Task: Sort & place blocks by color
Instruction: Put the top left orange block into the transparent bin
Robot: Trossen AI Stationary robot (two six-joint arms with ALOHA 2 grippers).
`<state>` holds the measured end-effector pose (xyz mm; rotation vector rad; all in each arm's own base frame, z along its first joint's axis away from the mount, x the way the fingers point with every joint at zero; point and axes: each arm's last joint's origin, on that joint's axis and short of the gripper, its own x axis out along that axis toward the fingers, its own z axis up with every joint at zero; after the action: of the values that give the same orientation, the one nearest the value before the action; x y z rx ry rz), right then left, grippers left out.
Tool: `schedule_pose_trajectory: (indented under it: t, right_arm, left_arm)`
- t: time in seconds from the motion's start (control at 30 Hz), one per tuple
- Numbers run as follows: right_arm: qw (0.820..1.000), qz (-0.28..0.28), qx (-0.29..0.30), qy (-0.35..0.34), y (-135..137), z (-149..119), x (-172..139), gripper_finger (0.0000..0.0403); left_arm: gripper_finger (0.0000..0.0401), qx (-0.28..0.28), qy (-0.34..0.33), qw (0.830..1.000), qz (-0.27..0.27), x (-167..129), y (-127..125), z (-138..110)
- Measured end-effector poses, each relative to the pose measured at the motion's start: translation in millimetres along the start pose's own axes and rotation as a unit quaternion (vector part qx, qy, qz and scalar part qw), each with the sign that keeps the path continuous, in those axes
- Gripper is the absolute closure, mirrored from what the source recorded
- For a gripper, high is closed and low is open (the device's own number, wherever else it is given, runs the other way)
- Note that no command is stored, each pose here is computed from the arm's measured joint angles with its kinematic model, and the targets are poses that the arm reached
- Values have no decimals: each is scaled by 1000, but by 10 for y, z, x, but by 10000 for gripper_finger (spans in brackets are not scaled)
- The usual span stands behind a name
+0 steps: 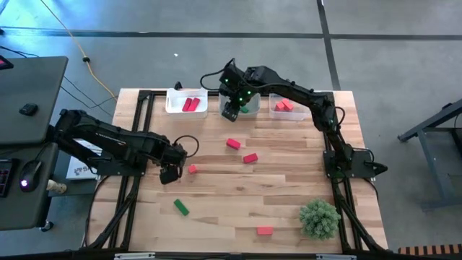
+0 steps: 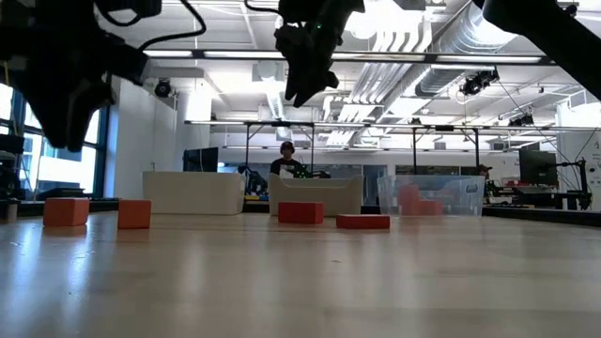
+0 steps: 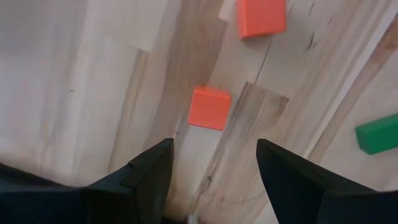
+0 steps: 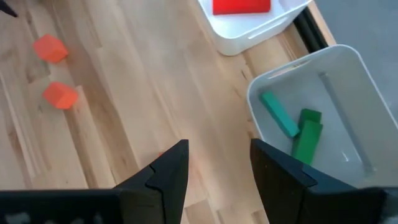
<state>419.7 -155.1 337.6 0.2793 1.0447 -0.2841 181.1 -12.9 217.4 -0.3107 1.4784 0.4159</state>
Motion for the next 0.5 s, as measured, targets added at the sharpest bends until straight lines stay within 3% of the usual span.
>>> schedule_pose_trajectory:
  t: [0.5]
  right_arm:
    - [1000,-27,-7,1,157,-15,12,242]
  left_arm:
    - [183,40,8,999,5,359,-66,-188]
